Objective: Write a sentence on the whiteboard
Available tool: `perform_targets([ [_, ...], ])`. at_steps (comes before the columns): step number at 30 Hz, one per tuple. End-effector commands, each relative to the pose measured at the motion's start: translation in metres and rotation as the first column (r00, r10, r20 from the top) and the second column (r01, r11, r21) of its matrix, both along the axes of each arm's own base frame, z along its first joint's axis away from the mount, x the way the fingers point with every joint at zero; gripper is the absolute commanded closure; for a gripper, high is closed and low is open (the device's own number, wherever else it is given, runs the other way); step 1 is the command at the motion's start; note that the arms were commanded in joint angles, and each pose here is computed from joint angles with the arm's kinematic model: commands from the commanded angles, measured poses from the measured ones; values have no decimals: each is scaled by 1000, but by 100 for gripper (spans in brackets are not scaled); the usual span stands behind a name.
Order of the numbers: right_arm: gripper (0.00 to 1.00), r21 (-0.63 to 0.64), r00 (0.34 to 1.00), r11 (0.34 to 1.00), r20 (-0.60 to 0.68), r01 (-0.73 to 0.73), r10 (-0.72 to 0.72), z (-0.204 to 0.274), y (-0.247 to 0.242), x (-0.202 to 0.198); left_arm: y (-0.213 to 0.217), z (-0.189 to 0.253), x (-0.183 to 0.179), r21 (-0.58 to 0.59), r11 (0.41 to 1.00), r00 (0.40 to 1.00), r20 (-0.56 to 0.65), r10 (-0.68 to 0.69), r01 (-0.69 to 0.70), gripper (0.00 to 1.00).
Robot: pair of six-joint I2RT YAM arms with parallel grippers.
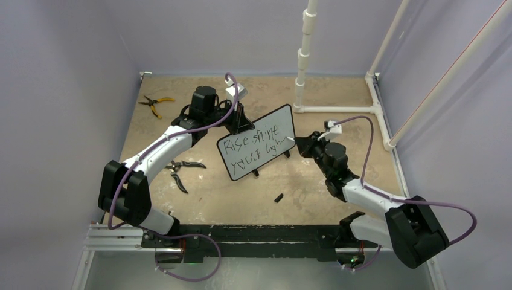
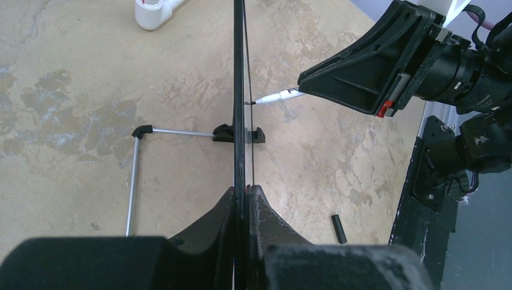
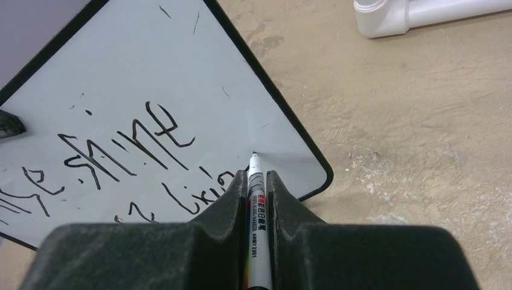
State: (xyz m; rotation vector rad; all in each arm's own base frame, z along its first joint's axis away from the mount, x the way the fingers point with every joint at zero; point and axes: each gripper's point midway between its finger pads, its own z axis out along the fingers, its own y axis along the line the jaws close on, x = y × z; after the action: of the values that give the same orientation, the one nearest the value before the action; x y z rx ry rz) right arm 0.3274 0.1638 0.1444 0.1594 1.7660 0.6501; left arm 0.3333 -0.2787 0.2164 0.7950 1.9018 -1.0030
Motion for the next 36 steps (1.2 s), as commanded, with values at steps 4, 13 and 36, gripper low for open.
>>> perform_targets([
  [4,100,20,991,998,124,-58,55,41,8,-1,-7,20,-13,-41,997,997,45,-59,61,100],
  [13,100,7,985,996,150,-92,90,48,16,6,-7,19,-13,-40,997,997,46,-59,61,100],
  [36,100,-5,999,1000,-45,-8,8,-15,2,1,-7,18,-12,-38,997,997,43,-58,60,100],
])
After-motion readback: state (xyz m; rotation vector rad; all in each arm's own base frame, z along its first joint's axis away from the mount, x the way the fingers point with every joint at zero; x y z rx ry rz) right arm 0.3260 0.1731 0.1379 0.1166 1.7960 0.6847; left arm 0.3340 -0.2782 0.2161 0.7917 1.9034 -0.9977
